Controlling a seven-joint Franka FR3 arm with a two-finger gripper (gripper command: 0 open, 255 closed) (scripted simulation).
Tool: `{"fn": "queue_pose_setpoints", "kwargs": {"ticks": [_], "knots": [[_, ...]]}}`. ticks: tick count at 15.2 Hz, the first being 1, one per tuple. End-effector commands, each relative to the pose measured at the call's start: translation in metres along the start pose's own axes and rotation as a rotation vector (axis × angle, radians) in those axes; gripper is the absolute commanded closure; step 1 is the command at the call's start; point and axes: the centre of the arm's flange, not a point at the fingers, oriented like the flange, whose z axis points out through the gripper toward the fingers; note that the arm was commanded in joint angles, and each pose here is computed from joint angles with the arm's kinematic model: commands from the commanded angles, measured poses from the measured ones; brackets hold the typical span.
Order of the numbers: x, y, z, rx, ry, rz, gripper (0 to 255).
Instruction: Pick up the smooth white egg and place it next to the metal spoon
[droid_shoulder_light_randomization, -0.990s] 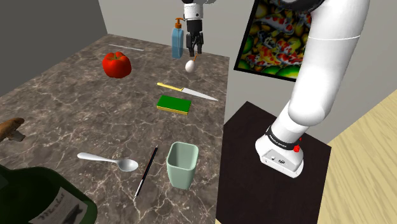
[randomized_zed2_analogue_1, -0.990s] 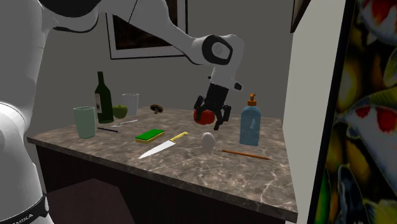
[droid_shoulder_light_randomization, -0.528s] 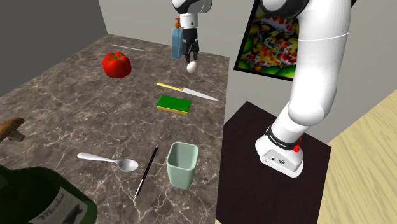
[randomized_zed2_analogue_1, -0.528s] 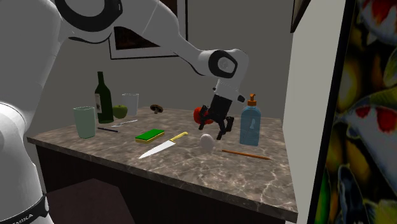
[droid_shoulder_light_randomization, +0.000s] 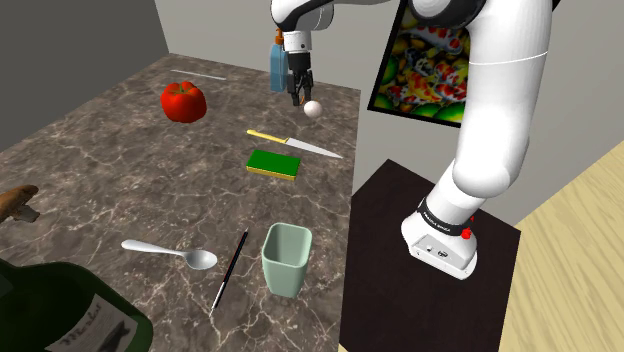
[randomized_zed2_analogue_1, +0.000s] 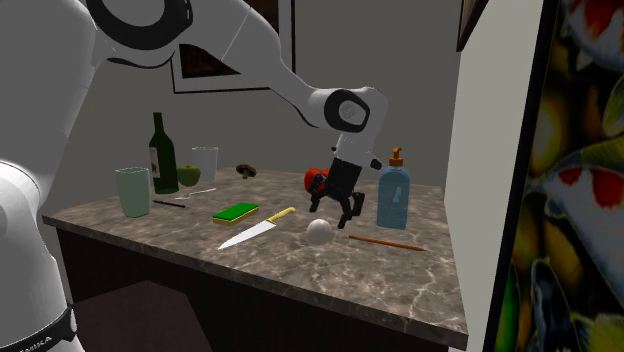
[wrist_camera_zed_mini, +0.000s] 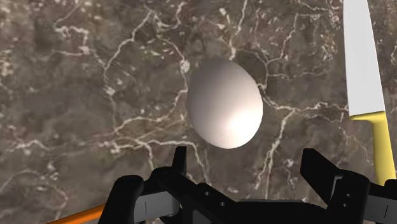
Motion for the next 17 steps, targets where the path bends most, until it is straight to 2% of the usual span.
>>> {"fn": "queue_pose_setpoints", "kwargs": {"ticks": [1,3,4,13,14,17], "knots": [[0.0,0.0,0.0,0.0,0.0,0.0,0],[0.0,0.0,0.0,0.0,0.0,0.0,0],[0.0,0.0,0.0,0.0,0.0,0.0,255],[0.0,0.0,0.0,0.0,0.0,0.0,255],[0.0,0.0,0.0,0.0,0.0,0.0,0],[-0.025,0.008,-0.008,0.022,-0.081,-0.207,0]]}}
